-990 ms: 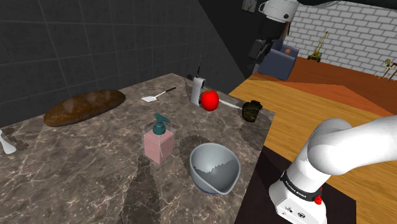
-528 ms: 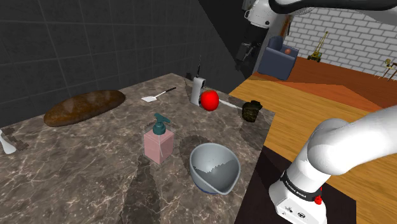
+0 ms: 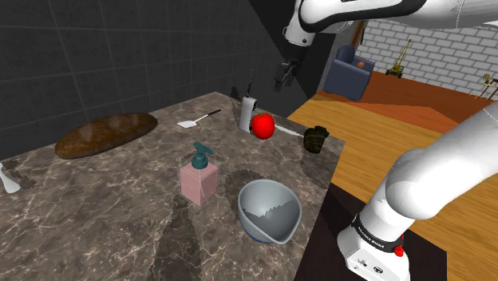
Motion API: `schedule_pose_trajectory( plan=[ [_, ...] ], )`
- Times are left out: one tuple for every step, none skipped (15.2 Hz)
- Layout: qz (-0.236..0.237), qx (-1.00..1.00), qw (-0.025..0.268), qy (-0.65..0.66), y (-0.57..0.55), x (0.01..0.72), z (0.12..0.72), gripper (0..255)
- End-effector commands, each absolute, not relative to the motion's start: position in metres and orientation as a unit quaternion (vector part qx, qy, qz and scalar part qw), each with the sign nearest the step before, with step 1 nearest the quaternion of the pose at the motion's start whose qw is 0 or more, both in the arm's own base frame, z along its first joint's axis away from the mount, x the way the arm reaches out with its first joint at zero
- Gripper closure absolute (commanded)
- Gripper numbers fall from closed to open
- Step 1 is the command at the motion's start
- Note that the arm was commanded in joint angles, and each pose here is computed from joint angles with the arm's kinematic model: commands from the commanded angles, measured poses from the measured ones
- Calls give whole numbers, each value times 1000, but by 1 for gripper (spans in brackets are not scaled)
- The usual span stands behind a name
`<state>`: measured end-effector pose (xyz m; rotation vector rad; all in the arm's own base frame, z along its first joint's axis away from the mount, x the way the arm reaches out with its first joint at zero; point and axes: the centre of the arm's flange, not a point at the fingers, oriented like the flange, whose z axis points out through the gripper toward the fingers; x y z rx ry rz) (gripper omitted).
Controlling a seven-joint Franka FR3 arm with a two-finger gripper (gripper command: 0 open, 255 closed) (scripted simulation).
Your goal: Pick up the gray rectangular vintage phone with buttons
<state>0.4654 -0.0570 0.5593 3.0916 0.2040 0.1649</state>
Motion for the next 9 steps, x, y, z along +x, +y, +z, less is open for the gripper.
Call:
schedule_pose_trajectory(
  plan=[
    [51, 996, 19, 70, -62, 492, 548, 0],
    [50, 996, 18, 72, -66, 504, 542, 0],
    [49, 996, 17, 74, -69, 515, 536, 0],
    [48, 996, 17, 76, -72, 527, 530, 0],
    [46, 996, 16, 78, -75, 539, 525, 0],
    [45, 996, 15, 80, -78, 551, 519, 0],
    [44, 996, 15, 82, -81, 563, 513, 0],
    [43, 995, 14, 84, -84, 574, 507, 0],
    [42, 995, 14, 86, -87, 586, 501, 0]
  ],
)
